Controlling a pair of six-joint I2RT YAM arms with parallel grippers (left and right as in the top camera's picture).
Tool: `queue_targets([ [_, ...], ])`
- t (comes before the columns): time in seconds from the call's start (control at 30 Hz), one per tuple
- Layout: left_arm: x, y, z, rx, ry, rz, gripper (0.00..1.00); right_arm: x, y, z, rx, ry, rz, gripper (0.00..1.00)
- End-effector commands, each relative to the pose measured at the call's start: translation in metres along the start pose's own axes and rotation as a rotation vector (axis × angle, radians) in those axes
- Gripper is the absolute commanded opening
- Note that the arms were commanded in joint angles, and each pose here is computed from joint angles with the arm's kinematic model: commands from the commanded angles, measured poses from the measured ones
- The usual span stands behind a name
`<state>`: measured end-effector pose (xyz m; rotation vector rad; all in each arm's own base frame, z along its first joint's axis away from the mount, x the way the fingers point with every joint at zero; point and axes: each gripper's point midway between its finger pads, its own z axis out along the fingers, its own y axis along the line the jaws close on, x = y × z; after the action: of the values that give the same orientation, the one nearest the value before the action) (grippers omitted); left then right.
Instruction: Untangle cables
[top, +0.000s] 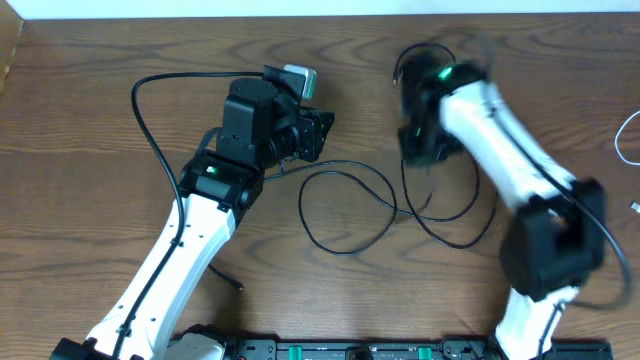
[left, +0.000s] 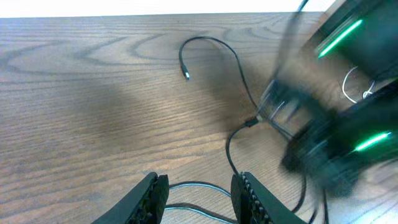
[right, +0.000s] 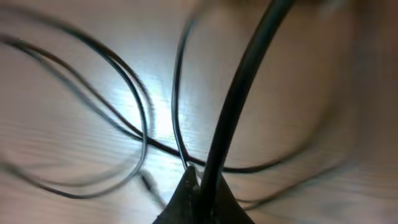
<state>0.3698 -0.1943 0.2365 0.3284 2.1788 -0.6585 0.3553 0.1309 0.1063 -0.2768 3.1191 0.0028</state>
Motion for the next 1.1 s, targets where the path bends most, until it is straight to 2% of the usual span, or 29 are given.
queue_targets([
  [0.0, -0.006, 0.000, -0.006, -0.007, -0.021, 0.010, 0.39, -0.022, -0.019, -0.127, 0.005, -0.327, 0.022, 0.01],
  [0.07, -0.006, 0.000, -0.006, -0.007, -0.020, 0.010, 0.39, -0.021, -0.029, -0.174, 0.012, -0.438, 0.017, 0.01],
  [0.27, 0.000, 0.001, -0.006, -0.013, 0.006, 0.002, 0.39, 0.002, -0.130, -0.274, 0.338, -0.681, 0.245, 0.01],
  [0.4, 0.002, 0.001, -0.006, -0.014, 0.011, 0.000, 0.39, 0.027, -0.205, -0.308, 0.496, -0.759, 0.502, 0.01],
  [0.43, 0.002, 0.001, -0.006, -0.015, 0.013, -0.001, 0.39, 0.038, -0.244, -0.320, 0.550, -0.798, 0.634, 0.01],
  [0.63, 0.007, 0.002, -0.006, -0.019, 0.031, -0.006, 0.40, 0.084, -0.351, -0.348, 0.629, -0.950, 1.042, 0.01],
  [0.77, 0.007, 0.003, -0.006, -0.019, 0.032, -0.007, 0.40, 0.120, -0.405, -0.354, 0.540, -1.057, 1.256, 0.01],
  [0.87, 0.007, 0.003, -0.006, -0.019, 0.032, -0.006, 0.40, 0.130, -0.427, -0.342, 0.392, -1.080, 1.309, 0.01],
  [1.03, 0.007, 0.003, -0.006, -0.019, 0.032, -0.006, 0.40, 0.114, -0.437, -0.288, 0.182, -0.949, 1.267, 0.01],
  [1.07, 0.007, 0.003, -0.006, -0.019, 0.032, -0.006, 0.40, 0.104, -0.440, -0.255, 0.137, -0.851, 1.229, 0.01],
])
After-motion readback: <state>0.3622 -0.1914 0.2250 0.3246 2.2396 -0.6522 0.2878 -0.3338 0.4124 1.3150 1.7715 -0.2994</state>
